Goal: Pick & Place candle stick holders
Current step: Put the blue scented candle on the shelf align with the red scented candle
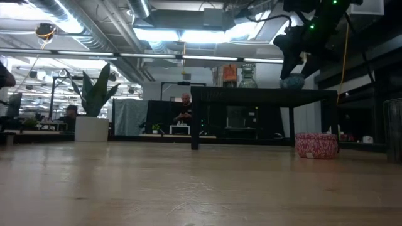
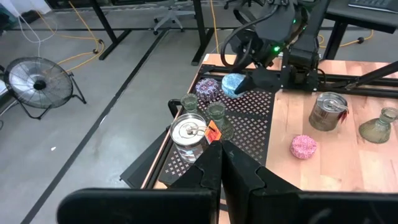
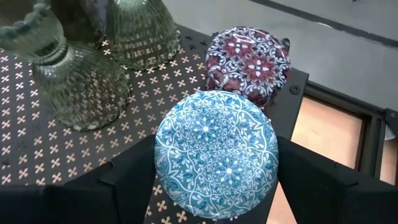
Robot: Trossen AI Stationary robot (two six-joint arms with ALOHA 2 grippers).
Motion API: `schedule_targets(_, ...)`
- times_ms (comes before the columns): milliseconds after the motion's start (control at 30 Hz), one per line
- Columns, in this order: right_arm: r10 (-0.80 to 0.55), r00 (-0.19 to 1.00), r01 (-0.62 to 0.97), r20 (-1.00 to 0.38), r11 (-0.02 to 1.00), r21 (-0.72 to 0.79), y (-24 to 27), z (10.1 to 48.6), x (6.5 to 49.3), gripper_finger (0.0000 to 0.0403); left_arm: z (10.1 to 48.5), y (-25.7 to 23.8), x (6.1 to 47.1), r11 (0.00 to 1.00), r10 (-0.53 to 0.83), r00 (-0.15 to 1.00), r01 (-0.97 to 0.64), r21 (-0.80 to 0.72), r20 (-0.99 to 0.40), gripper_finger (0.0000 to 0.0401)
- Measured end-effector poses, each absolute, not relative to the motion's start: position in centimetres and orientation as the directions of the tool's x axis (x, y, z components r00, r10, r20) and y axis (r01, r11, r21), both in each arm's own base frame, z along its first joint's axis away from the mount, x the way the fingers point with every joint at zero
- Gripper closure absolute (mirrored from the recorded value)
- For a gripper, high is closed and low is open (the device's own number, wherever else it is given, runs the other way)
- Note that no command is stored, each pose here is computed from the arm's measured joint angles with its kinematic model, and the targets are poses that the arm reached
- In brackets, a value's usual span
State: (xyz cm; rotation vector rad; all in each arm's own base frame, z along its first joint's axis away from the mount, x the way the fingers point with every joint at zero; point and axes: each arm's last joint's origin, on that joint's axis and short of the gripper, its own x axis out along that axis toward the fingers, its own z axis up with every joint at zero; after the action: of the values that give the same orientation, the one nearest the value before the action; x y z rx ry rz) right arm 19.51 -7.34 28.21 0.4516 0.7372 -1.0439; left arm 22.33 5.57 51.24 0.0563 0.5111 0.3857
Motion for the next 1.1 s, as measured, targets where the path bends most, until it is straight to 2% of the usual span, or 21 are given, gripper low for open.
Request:
schedule_targets(400, -0.612, 0.318, 0.908, -0.724, 0.417, 0.047, -7.0, 26.7, 19.8, 0.0109, 51.2, 5.6, 22.3, 0.927, 0.373, 0.802, -0.346, 0.148, -0.466, 0.0399)
schedule_targets(1100, -0.624, 0.276, 0.915, -0.731, 0.405, 0.000, -7.0, 26.5, 19.4, 0.0103, 51.2, 5.6, 22.3, 0.927, 0.374, 0.802, -0.346, 0.148, -0.466, 0.0399)
